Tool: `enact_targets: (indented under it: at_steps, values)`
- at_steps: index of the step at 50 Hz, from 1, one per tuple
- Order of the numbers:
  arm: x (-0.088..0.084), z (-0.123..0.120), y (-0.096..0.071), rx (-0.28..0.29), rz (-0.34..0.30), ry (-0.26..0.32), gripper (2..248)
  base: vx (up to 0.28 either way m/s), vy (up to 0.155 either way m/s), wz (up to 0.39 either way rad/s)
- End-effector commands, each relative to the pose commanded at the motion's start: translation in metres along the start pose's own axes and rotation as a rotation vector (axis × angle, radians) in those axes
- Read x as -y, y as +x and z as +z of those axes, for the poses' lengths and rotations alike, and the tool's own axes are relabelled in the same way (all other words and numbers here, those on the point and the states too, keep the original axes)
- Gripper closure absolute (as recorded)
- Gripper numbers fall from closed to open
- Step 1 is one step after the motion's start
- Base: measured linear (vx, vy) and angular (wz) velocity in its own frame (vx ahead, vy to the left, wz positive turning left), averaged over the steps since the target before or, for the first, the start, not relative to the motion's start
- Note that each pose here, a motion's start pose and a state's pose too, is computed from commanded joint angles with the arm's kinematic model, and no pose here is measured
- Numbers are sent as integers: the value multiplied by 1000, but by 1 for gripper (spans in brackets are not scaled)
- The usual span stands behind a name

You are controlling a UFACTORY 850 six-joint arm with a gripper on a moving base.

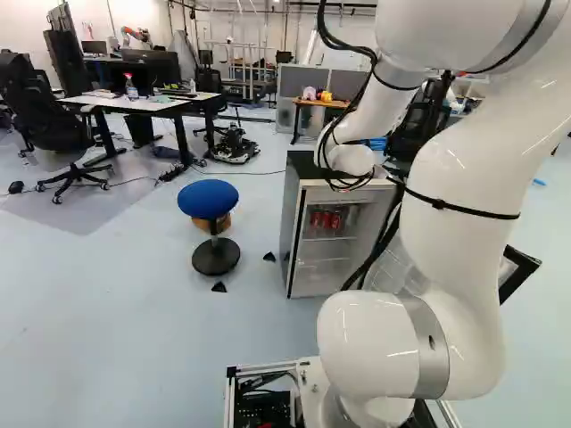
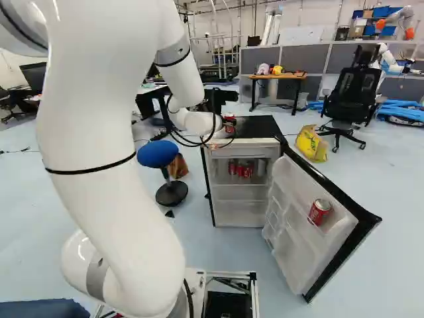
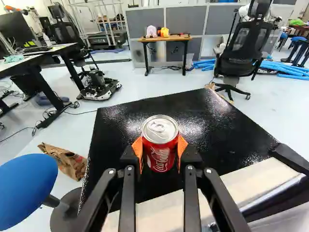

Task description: Grab a drink from the fridge

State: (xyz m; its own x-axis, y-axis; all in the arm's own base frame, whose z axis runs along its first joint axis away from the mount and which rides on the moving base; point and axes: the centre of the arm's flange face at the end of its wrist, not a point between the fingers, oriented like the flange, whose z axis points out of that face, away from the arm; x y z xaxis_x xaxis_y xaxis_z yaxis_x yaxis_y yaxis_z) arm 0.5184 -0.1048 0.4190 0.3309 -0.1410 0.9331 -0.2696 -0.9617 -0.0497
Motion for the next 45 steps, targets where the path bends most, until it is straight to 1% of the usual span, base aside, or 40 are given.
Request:
enact_targets:
  at_steps: [8, 25, 35, 45]
  values:
    - [4, 11, 1, 17, 1, 3, 158, 0, 0, 0]
    - [4, 11, 1, 24, 1, 3, 158, 0, 0, 0]
    - [3, 15, -6, 37, 1, 2, 158, 0, 0, 0]
    - [3, 15, -6, 37, 1, 2, 158, 0, 0, 0]
